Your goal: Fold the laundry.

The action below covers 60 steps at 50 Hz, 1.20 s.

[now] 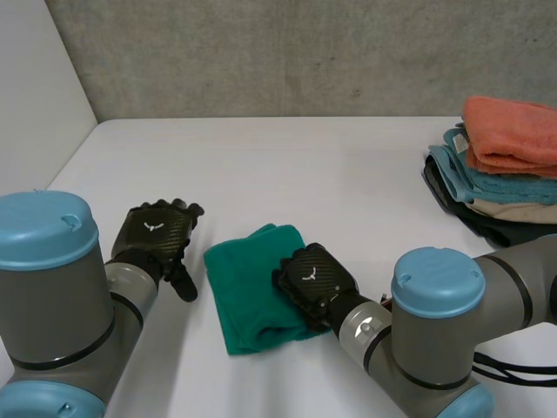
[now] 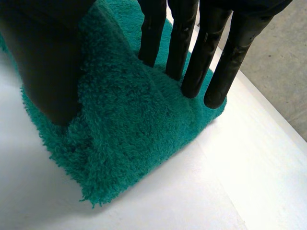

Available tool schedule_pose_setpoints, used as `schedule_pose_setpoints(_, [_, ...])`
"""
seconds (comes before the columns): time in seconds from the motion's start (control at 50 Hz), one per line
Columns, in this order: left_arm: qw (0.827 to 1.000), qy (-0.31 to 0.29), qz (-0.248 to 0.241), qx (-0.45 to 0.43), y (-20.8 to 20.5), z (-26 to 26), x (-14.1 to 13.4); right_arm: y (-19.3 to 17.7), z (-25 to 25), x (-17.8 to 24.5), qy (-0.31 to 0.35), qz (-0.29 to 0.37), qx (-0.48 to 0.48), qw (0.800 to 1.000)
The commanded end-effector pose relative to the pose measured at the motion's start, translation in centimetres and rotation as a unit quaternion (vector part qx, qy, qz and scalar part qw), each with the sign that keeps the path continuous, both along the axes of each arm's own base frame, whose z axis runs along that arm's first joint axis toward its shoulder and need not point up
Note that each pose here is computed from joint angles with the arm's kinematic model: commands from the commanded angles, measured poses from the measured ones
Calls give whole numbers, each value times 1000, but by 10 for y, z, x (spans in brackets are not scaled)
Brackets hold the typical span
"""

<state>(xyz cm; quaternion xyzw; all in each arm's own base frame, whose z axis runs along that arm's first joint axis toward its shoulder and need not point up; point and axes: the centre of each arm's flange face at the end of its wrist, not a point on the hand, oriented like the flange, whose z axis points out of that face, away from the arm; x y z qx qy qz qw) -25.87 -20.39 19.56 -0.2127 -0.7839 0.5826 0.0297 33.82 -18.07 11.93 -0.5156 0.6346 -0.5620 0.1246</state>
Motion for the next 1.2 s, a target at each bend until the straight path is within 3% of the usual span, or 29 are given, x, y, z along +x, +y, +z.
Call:
schedule_pose_setpoints(0.02, [1000,-1,0,1,1,-1,0,-1,-4,1,6,2,-2,1000])
schedule_pose_setpoints(0.36, [1000,0,0,0,1,-1,1,-5,1,2,15,7,-28,999])
schedule_pose_setpoints(0.7, [1000,0,1,1,1,-1,2,4,11,-12,43,3,19,999])
schedule_pose_setpoints(1.2, [1000,0,3,1,1,-2,2,-5,-2,-6,30,4,2,1000])
